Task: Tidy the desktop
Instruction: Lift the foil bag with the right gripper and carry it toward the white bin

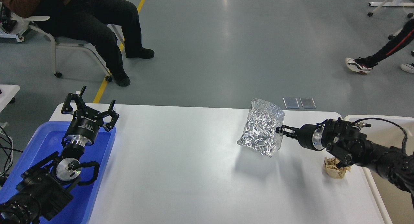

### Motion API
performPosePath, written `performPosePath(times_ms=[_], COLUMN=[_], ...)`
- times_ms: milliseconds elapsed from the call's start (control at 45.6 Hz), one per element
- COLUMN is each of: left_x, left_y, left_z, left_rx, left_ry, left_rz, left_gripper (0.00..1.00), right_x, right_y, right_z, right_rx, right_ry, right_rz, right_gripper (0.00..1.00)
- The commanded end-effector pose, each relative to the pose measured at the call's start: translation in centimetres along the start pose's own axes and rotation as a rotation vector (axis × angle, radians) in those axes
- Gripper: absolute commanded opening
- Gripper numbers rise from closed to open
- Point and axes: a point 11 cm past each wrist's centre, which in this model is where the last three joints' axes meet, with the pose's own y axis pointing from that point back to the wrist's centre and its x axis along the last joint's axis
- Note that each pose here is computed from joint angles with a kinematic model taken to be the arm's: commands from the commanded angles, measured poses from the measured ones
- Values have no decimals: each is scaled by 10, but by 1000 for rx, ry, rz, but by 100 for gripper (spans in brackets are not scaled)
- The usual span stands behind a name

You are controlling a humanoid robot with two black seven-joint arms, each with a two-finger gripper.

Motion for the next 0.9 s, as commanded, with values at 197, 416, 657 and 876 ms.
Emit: performPosePath(times_ms=[197,416,657,876], left_x=[0,0,0,0], left_y=[0,0,0,0], left_z=[0,1,0,1], left_rx=[0,-1,0,-1], left_ry=[1,-1,1,-1], left_rz=[-1,-1,-1,-1], left_gripper=[100,100,100,100], right_x=[88,110,117,114], right_y=[60,85,110,145], right_z=[-12,2,33,80], right_rx=[51,20,-57,-166], right_ry=[-1,-12,-2,39], right_rz=[20,31,44,35], right_gripper=[0,0,0,0])
